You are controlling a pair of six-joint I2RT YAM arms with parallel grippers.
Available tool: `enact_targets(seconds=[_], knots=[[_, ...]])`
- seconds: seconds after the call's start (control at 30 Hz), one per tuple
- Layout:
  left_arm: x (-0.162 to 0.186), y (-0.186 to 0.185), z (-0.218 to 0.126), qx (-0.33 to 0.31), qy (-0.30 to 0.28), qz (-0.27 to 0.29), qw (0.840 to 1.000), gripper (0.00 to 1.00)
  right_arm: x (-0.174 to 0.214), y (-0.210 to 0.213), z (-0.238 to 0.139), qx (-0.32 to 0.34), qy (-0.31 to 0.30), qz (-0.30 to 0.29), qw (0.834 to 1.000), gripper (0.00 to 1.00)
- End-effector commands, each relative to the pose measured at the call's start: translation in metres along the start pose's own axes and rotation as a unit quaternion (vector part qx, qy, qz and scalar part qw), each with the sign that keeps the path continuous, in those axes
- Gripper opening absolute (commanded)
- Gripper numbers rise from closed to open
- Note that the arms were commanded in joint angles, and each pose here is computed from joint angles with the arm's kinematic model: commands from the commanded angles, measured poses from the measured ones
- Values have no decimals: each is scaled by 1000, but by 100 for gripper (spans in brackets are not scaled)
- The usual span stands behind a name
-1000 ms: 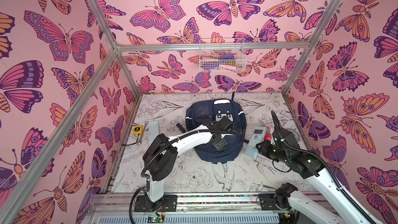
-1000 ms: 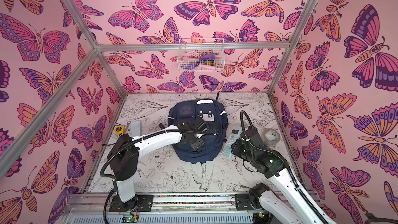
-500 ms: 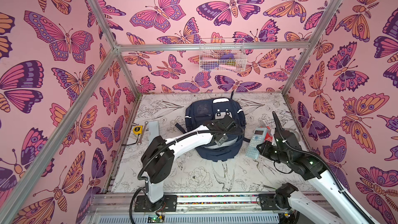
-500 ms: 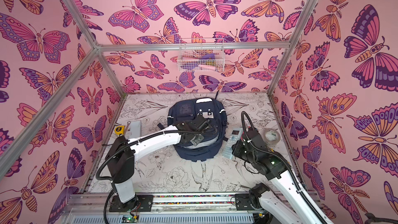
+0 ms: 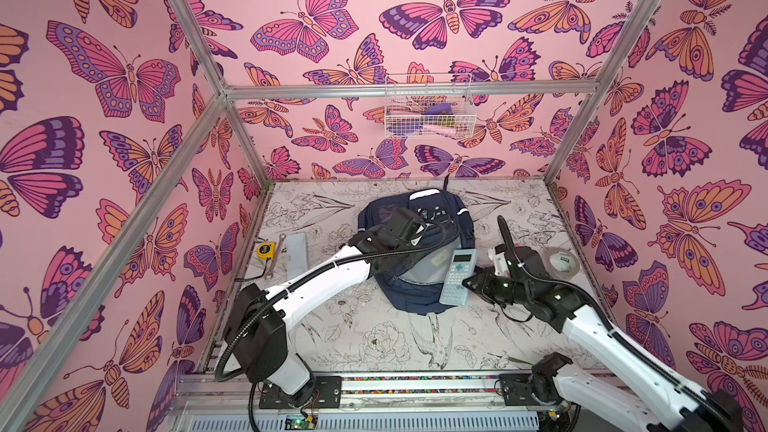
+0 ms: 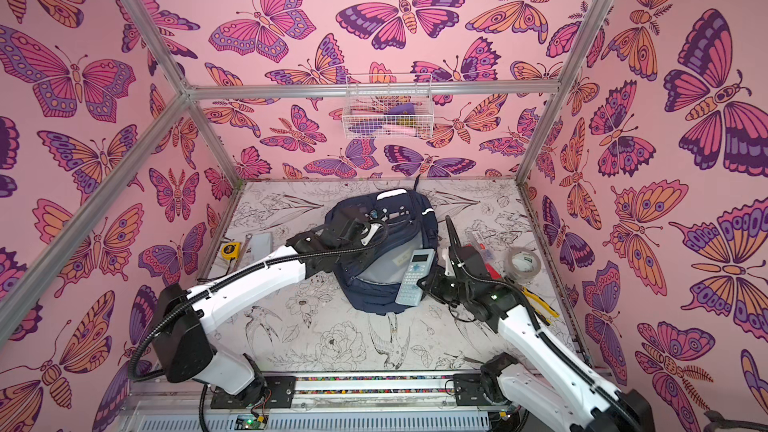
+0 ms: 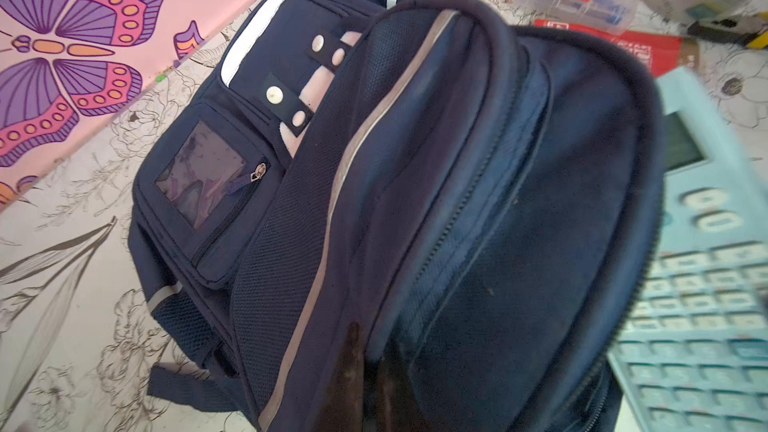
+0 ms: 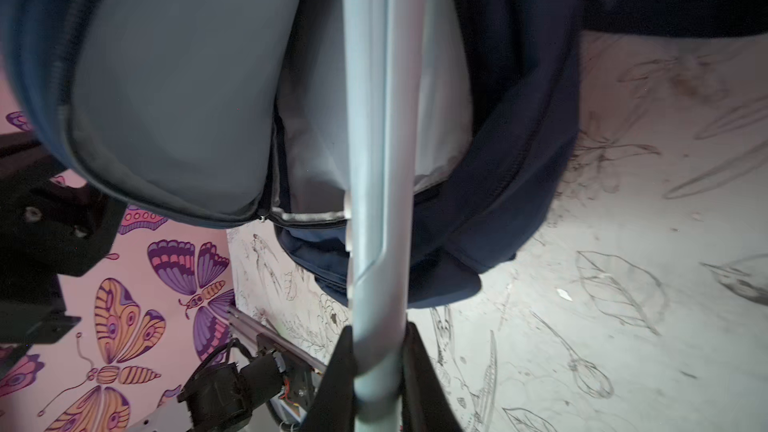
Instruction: Pack the student bag
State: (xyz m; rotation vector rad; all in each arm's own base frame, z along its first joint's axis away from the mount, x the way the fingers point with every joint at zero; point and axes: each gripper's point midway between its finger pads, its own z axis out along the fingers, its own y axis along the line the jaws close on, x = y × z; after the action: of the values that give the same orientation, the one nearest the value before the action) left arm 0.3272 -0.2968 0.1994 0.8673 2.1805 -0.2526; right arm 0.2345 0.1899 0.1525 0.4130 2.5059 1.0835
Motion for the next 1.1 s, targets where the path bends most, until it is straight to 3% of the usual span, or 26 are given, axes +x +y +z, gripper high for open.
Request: enact_targets(seconds=[0.0, 0.47, 0.5, 0.57, 0.63, 0.77, 0.93, 1.07], knots=[[-40, -3, -21, 44, -93, -42, 994, 0, -25, 59, 8, -110, -21, -21, 993, 0], [-38, -7, -21, 80, -104, -56, 990, 0, -52, 94, 108, -149, -2, -6, 989, 1], [-39, -6, -22, 79, -106, -56, 990, 0, -52, 98, 111, -151, -1, -6, 988, 7], [-37, -5, -21, 77, -104, -58, 990, 0, -50, 87, 131, -130, 6, 2, 992, 37], [-35, -4, -20, 76, -102, -59, 990, 0, -49, 79, 136, -115, 5, 8, 993, 58], [-29, 1, -18, 68, -100, -62, 991, 0, -43, 61, 126, -87, -2, 6, 996, 75], [-24, 2, -14, 66, -93, -71, 991, 0, -31, 26, 74, -6, -34, -19, 999, 76], [-18, 0, -12, 72, -84, -93, 990, 0, -28, -23, 13, 122, -87, -37, 988, 75]])
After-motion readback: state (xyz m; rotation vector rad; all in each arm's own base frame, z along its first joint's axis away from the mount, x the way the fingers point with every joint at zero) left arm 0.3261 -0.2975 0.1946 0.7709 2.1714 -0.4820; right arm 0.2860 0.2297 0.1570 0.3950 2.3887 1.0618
